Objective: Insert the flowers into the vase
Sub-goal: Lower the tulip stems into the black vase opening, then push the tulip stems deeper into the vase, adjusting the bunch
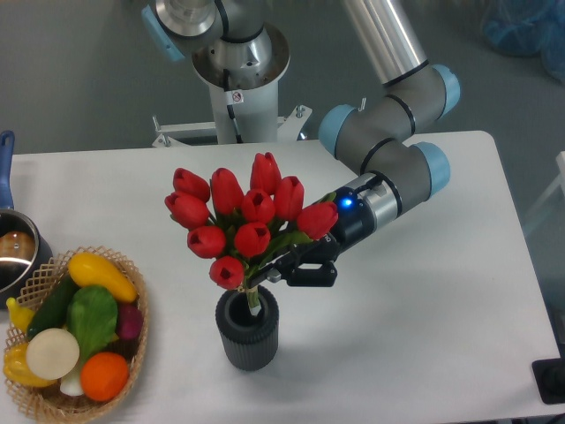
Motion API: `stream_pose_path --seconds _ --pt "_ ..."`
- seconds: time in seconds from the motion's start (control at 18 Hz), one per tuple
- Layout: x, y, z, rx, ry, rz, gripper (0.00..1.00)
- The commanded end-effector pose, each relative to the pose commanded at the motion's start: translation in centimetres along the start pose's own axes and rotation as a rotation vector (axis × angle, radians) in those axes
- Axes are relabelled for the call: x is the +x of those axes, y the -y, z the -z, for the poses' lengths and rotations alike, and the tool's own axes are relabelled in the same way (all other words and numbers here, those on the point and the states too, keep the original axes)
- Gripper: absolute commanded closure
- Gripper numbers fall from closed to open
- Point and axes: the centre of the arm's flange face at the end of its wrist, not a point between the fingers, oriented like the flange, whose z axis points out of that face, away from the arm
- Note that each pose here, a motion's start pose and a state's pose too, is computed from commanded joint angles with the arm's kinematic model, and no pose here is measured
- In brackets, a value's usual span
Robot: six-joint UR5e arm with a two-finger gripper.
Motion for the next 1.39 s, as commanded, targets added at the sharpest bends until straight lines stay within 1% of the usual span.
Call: stream_pose_path --seconds 0.39,1.22,1.39 --pt "0.2 -1.8 -0.4 0.002 -0.006 -0.01 0.85" --pt "0.4 -3.1 -0.1 0.003 -0.001 0.014 0.85" --pt "0.6 -4.0 -0.1 0.003 0.0 -0.016 0.85"
